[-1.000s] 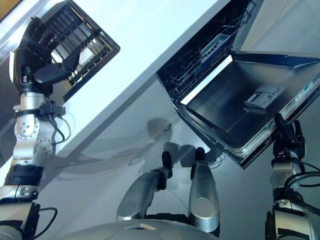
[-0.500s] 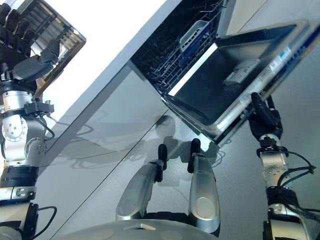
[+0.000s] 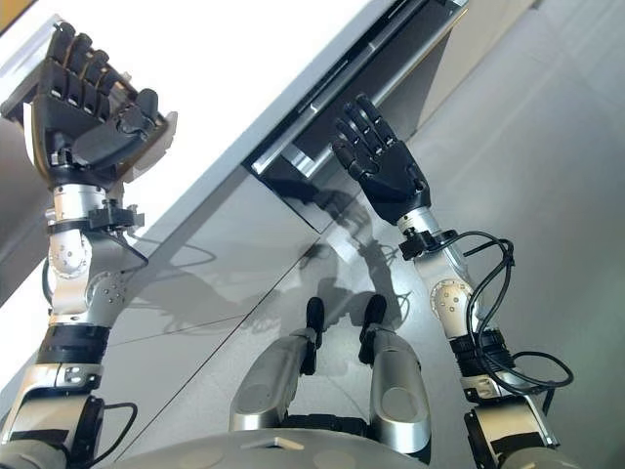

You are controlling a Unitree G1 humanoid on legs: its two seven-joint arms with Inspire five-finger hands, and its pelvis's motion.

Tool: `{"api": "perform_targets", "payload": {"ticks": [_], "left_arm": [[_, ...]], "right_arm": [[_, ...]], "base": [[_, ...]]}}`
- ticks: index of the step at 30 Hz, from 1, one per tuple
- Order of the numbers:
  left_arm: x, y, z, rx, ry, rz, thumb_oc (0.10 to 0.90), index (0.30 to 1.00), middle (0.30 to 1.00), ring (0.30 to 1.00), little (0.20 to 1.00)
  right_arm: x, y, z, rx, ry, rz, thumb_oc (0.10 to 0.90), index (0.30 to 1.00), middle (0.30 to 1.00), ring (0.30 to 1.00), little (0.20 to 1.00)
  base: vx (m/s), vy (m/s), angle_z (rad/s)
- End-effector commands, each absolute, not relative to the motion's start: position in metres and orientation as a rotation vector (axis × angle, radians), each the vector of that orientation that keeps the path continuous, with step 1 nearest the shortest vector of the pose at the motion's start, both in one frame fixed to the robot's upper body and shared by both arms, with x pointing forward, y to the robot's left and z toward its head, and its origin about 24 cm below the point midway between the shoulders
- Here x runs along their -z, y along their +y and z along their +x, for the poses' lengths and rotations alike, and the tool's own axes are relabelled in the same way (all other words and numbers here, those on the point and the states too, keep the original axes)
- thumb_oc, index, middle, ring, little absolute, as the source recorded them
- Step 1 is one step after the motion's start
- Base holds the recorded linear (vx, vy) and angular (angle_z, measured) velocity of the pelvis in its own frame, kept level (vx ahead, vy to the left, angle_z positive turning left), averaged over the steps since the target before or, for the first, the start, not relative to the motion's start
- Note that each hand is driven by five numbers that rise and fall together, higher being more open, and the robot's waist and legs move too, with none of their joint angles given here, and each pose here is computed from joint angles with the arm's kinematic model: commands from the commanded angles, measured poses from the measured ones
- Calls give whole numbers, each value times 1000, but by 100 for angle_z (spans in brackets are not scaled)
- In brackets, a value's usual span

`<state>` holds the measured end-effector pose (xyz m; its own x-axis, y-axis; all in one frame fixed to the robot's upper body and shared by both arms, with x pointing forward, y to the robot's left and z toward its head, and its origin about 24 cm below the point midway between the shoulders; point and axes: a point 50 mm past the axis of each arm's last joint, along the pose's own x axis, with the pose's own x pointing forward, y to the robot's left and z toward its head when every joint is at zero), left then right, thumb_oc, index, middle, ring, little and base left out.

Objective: Pick up plates and place into dishwasher.

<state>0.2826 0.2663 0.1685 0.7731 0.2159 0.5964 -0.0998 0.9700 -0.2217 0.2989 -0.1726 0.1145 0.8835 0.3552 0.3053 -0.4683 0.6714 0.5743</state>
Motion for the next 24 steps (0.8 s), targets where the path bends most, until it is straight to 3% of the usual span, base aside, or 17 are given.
{"api": "perform_targets", "payload": {"ticks": [1, 5, 9, 12, 15, 24], "left_arm": [[-169, 288, 260, -227, -709, -49, 800, 900, 900, 900, 900], [-157, 286, 251, -246, -684, -36, 800, 900, 900, 900, 900], [-152, 285, 242, -238, -679, -28, 800, 900, 900, 900, 900], [-151, 281, 237, -179, -692, -28, 800, 900, 900, 900, 900], [-158, 269, 239, -90, -729, -38, 800, 900, 900, 900, 900], [-191, 218, 251, 214, -850, -100, 800, 900, 900, 900, 900]], "right_arm": [[-119, -180, 301, -415, -300, 763, 800, 900, 900, 900, 900], [-90, -216, 285, -126, -315, 643, 800, 900, 900, 900, 900], [-86, -246, 262, 237, -369, 141, 800, 900, 900, 900, 900], [-61, -271, 245, 437, -253, -23, 800, 900, 900, 900, 900], [-33, -283, 231, 545, -103, -200, 800, 900, 900, 900, 900], [80, -286, 169, 624, 562, -172, 800, 900, 900, 900, 900]], "base": [[56, 66, 100], [35, 73, 15], [4, 74, 0], [3, 60, -9], [-14, 39, -10], [-38, 3, -9]]}}
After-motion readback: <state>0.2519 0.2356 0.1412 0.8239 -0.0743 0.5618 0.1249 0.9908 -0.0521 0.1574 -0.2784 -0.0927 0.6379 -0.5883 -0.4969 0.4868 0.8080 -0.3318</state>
